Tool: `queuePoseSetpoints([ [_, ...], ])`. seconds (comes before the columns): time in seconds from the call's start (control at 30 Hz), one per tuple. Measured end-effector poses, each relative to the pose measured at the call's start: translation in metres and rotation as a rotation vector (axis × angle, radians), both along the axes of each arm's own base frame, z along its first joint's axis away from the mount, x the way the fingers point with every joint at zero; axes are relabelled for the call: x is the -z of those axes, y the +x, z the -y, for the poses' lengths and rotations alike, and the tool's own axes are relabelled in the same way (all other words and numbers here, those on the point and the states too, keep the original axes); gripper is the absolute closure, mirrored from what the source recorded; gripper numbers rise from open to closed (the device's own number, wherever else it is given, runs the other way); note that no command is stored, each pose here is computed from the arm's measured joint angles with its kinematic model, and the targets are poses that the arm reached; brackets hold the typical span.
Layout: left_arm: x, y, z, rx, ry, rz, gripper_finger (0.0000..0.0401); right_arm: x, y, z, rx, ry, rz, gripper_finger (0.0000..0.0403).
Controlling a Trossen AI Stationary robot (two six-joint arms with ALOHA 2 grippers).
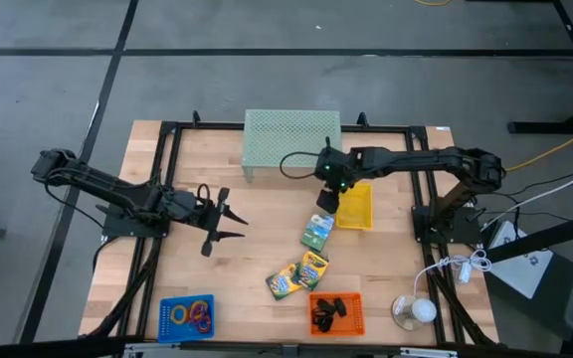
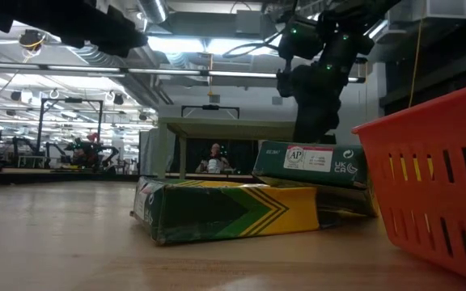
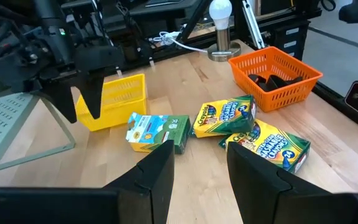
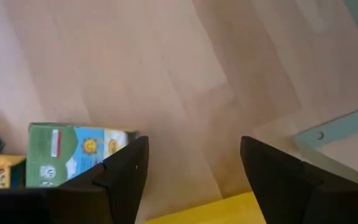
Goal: Pick & Place Office Desk Supplies
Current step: Put the box of crayons into the yellow bin, then adjust the shelf
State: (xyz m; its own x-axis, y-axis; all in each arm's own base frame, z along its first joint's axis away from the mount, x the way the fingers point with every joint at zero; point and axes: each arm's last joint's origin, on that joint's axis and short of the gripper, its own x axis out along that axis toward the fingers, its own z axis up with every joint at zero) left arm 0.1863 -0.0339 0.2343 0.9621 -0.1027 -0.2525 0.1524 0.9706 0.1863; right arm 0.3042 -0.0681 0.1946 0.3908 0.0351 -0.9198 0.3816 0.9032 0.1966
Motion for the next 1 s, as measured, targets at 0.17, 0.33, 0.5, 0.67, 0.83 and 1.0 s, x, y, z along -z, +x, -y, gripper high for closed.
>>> queuePoseSetpoints([
  [0.17, 0.0, 0.0, 0.0, 0.0, 0.001, -0.005, 0.0256, 0.0, 0.001, -0.007, -0.013, 0.018, -0.001, 0.0147],
  [0.33, 0.001, 0.0, 0.0, -0.001, -0.002, -0.006, 0.0256, 0.001, 0.003, -0.02, -0.011, 0.023, -0.008, 0.0147],
  [0.5, 0.001, 0.0, 0.0, -0.001, -0.003, -0.006, 0.0256, 0.0, 0.006, -0.043, -0.035, 0.063, -0.007, 0.0147],
  [0.67, 0.001, 0.0, 0.0, 0.004, -0.003, -0.007, 0.0256, 0.012, 0.003, -0.059, -0.043, 0.134, -0.079, 0.0147],
  [0.83, 0.001, 0.0, 0.0, 0.006, 0.004, -0.005, 0.0256, 0.004, 0.004, -0.048, 0.001, 0.064, -0.041, 0.0147],
  [1.0, 0.0, 0.0, 0.0, 0.008, -0.005, -0.003, 0.0256, -0.006, 0.009, -0.037, 0.021, 0.055, 0.004, 0.0147],
])
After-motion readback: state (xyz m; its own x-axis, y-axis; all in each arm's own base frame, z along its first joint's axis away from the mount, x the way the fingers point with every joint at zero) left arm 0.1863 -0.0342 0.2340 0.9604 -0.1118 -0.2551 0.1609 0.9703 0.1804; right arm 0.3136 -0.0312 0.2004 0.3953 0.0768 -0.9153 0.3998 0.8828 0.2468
